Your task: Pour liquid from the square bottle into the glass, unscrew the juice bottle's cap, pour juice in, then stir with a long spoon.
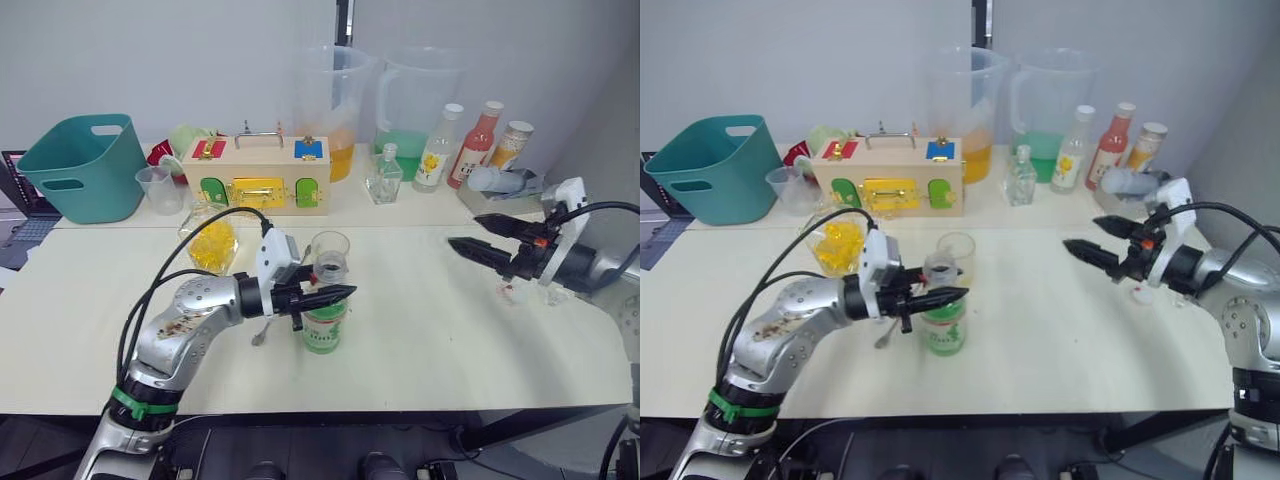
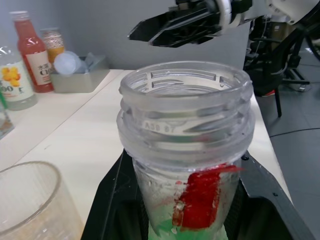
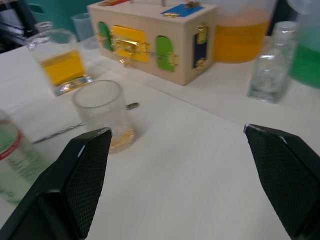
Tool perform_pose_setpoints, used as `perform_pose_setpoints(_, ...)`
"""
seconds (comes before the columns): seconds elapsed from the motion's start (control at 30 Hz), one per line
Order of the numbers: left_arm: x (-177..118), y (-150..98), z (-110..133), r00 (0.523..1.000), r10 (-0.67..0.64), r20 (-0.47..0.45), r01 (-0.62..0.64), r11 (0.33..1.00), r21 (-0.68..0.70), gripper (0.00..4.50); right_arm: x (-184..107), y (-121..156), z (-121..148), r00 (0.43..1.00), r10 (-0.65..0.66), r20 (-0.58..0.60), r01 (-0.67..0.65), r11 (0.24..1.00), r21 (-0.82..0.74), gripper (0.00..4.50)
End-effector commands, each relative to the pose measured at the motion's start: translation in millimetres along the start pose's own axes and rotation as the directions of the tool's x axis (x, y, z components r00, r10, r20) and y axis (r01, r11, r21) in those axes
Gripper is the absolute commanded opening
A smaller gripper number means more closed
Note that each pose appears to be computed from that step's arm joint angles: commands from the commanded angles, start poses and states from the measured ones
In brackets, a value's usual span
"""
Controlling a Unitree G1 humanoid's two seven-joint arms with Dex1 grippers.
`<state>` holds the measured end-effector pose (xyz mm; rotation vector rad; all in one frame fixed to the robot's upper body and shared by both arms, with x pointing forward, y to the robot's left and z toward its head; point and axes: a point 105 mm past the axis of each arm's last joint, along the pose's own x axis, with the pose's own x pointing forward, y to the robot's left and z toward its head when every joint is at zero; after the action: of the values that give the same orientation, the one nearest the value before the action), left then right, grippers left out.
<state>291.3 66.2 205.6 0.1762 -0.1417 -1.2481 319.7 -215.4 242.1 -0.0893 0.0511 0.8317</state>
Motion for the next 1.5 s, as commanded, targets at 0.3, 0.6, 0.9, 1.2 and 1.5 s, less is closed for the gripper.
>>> perform_pose_setpoints(0.3, -58.7, 27.5, 44.1, 0.985, 0.172, -0.009, -0.171, 0.984, 0.052, 1.24, 11.0, 48.3, 10.4, 0.951, 0.307, -0.037, -0.305, 0.951, 0.046, 4.49)
perform_pose_setpoints(0.6, -64.2, 55.0, 51.5, 0.964, 0.264, 0.029, -0.266, 0.959, 0.100, 1.24, 15.1, 81.4, 7.8, 0.907, 0.420, -0.038, -0.418, 0.907, 0.056, 4.49)
perform_pose_setpoints(0.9, -43.2, 95.3, 51.6, 0.945, 0.325, 0.039, -0.322, 0.904, 0.281, 1.24, 4.9, 99.0, 0.5, 0.908, 0.416, -0.050, -0.413, 0.909, 0.061, 4.49)
perform_pose_setpoints(1.2, -2.8, 131.7, 45.1, 0.938, 0.345, 0.041, -0.329, 0.847, 0.417, 1.24, 3.2, 108.1, -4.8, 0.948, 0.319, 0.005, -0.319, 0.946, 0.059, 4.49)
perform_pose_setpoints(1.5, 32.4, 150.5, 45.3, 0.919, 0.383, 0.092, -0.372, 0.768, 0.522, 1.24, 1.2, 113.7, -6.6, 0.970, 0.240, 0.033, -0.242, 0.968, 0.066, 4.49)
